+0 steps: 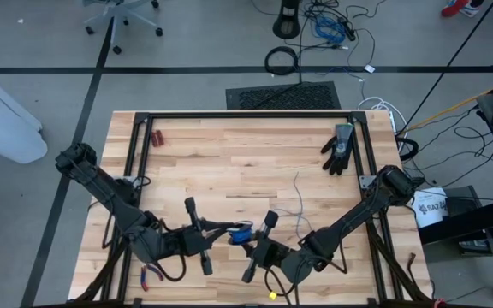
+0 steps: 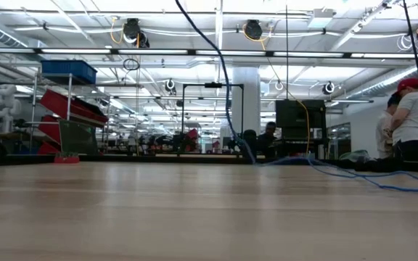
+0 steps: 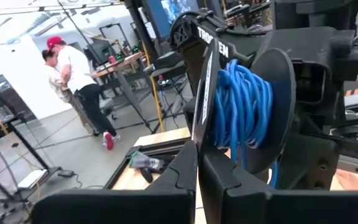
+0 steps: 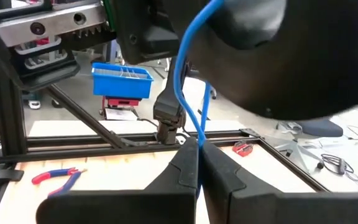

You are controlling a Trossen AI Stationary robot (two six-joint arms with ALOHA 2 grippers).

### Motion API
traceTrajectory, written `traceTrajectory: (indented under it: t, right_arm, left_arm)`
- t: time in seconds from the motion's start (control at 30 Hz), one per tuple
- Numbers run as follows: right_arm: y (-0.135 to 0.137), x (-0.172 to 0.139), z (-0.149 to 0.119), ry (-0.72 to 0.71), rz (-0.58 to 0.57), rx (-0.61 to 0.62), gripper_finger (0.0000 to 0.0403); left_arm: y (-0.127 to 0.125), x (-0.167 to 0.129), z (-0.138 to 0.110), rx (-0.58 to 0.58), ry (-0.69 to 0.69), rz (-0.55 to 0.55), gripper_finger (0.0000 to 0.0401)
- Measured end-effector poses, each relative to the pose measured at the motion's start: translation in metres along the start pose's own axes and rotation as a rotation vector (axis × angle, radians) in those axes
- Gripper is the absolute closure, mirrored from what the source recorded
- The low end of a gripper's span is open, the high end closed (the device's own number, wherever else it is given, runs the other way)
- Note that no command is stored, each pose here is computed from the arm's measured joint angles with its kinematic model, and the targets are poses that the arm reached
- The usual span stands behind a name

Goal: Coil cords
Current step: Coil the blue wire onto a spool

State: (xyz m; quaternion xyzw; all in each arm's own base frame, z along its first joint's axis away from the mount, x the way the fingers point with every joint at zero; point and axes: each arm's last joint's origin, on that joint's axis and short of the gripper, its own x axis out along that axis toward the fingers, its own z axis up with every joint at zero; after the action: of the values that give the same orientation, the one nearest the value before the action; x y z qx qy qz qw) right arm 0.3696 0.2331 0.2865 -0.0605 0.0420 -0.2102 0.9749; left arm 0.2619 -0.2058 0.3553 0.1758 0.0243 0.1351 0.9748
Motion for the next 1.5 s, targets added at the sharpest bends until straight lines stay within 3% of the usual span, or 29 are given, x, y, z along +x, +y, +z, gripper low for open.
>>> traceTrajectory:
  t: [0.47, 0.6, 0.9, 1.03, 1.2, 1.3, 1.5]
  right_arm:
    - [0.006, -0.012, -0.005, 0.022, -0.045, -0.084, 0.0394]
    - [0.012, -0.023, -0.016, 0.064, -0.003, -0.136, 0.0363]
    - [0.025, -0.060, -0.027, 0.172, 0.149, -0.037, 0.0307]
    - [0.041, -0.067, -0.048, 0.196, 0.173, -0.036, 0.0301]
    - [0.055, -0.058, -0.078, 0.195, 0.118, -0.047, 0.0300]
    - [0.060, -0.054, -0.095, 0.182, 0.066, -0.115, 0.0300]
    - [0.059, -0.050, -0.094, 0.155, 0.020, -0.217, 0.0300]
  left_arm:
    - [-0.003, -0.008, 0.001, 0.028, 0.016, 0.034, 0.0395]
    - [0.001, -0.009, 0.007, -0.009, 0.002, 0.042, 0.0395]
    - [-0.001, -0.011, 0.005, 0.009, 0.009, 0.032, 0.0395]
    - [-0.001, -0.011, 0.005, 0.013, 0.011, 0.033, 0.0395]
    - [-0.001, -0.012, 0.005, 0.006, 0.011, 0.029, 0.0395]
    - [-0.002, -0.013, 0.004, -0.004, 0.012, 0.025, 0.0395]
    - [-0.003, -0.014, 0.004, -0.003, 0.012, 0.020, 0.0395]
